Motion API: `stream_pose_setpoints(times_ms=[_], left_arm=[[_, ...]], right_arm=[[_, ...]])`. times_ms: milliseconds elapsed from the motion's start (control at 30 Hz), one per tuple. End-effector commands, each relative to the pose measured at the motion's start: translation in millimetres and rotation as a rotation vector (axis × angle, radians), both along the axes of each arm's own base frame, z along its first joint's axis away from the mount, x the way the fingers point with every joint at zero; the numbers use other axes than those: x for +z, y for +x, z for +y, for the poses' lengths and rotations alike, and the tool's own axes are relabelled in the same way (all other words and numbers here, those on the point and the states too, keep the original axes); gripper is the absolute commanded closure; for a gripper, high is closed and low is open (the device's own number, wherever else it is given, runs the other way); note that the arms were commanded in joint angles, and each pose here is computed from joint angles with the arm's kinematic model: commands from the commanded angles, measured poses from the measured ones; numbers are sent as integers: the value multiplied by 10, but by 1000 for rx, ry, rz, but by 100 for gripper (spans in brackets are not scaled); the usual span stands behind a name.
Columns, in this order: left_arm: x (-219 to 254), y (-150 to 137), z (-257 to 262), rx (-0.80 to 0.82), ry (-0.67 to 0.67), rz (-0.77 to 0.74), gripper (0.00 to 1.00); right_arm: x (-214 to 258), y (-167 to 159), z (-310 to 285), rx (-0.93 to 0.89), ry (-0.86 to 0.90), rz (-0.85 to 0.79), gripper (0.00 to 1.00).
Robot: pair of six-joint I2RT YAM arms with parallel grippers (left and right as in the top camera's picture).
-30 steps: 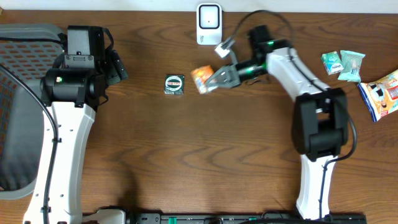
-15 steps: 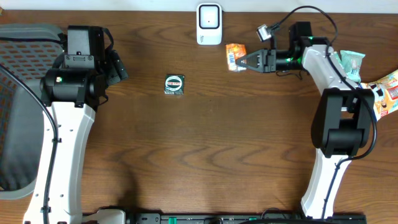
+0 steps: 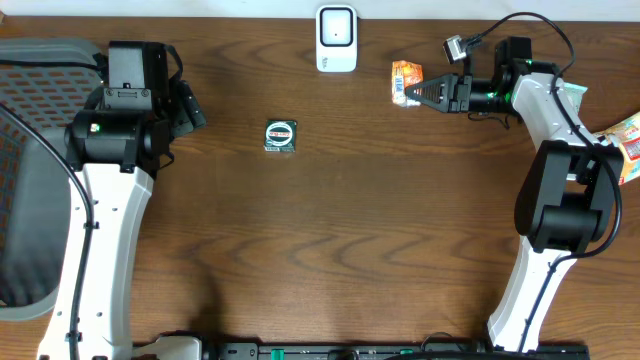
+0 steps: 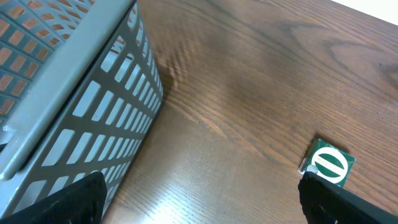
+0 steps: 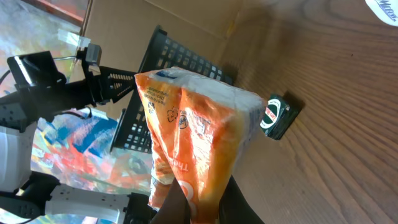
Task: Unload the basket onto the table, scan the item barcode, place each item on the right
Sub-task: 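Lift the orange pack and swing it right, turning it in the gripper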
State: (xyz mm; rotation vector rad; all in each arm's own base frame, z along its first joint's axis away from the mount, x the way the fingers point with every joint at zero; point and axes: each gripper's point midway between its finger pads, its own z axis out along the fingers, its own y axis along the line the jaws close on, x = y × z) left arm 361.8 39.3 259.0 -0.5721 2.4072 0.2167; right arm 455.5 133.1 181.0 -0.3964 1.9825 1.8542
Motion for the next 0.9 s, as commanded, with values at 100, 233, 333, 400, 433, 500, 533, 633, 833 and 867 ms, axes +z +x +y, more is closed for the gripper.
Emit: stream_pose_setpoints(times_ms=[100,233,333,400,433,500,533,633,833,867], left_arm=[[1,-2,34,1,18,7,2],[1,-3,34,1,18,8,2],[1,-2,34,1,18,7,2],[1,-2,34,1,18,7,2],[1,-2,34,1,18,7,2],[1,-2,34,1,18,7,2],[1,-3,34,1,18,8,2],[1,-2,34,1,18,7,2],[1,-2,33,1,17,7,2],[1,-3,34,1,18,8,2]], right_arm=[[170,-31,104,29,32,-39,99],[173,-83,262,64,31,-66,99],[173,-126,407,97,31,-83,99],[175,-154,509,121,31,-100,99],[177,-174,569,134,32,-107,99],[179,-208,671,158,33,-123,99],[181,-222,715,168,33,-130,99],[169,-245,817,189,25,-158,99],[83,-217,855,185,-29,-155,99],[83,-217,855,185,-29,-154,99]])
